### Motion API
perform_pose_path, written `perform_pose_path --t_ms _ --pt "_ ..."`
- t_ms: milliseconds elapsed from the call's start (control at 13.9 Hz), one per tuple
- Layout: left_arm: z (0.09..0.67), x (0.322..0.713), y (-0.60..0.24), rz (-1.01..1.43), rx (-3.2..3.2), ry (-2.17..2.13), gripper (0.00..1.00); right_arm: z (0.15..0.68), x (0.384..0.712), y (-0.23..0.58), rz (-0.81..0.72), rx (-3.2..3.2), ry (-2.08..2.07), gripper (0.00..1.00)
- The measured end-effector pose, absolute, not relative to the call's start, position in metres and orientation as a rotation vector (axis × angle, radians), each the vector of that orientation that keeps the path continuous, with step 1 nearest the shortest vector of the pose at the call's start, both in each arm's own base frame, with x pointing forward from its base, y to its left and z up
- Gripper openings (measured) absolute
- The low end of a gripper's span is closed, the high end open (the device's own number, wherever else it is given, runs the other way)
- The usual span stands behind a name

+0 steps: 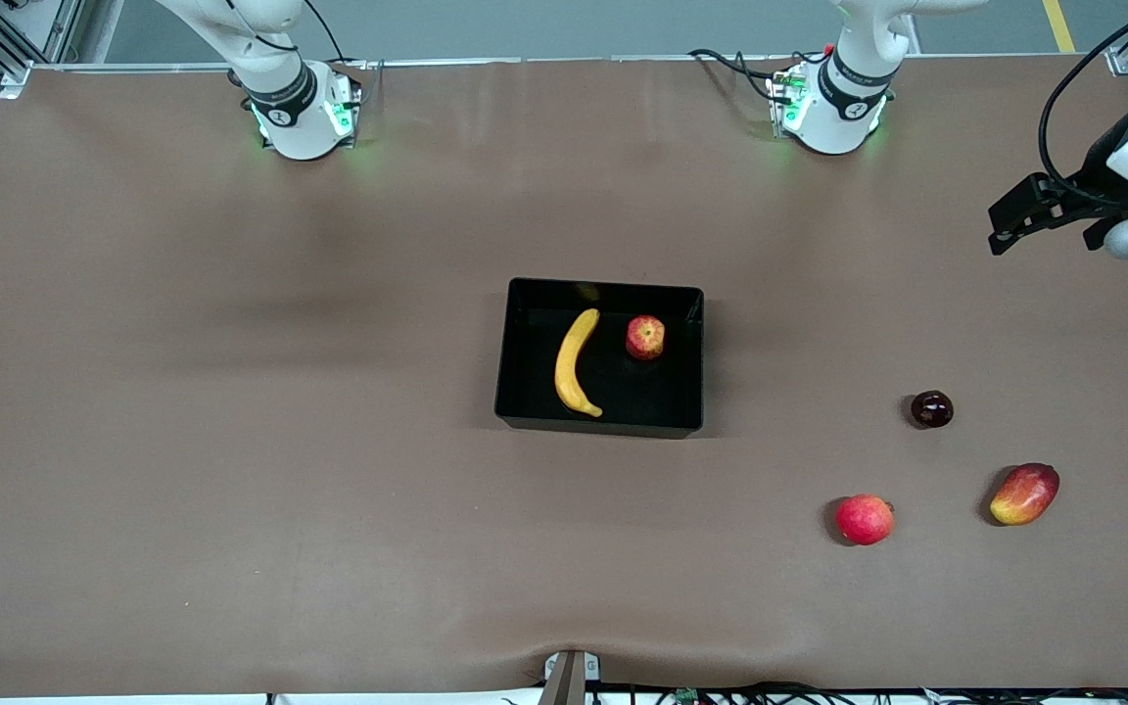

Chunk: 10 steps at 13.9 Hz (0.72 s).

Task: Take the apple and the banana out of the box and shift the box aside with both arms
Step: 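Reach the left gripper over the red apple inside the black tray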

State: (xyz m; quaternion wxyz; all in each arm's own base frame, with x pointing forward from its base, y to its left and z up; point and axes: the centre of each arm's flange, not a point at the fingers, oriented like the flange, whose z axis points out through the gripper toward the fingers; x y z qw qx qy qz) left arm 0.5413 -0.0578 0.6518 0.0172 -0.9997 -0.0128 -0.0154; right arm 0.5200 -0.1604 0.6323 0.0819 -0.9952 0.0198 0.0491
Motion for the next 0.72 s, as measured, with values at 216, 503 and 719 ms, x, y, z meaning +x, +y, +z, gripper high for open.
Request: perform_pose_path --t_ms 216,503,719 --pt "0.652 0.541 -0.058 -0.049 -3.107 -0.04 1.0 0.632 0.52 -0.159 0.145 -2.97 0.054 1.0" --pt "0.643 0.546 -0.064 -0.024 -3.107 -0.022 1.0 0.632 0.52 -0.159 0.145 -2.97 0.054 1.0" --pt "0.612 0.56 -0.084 0.07 -3.143 0.019 1.0 0.632 0.52 -0.159 0.145 -2.97 0.053 1.0"
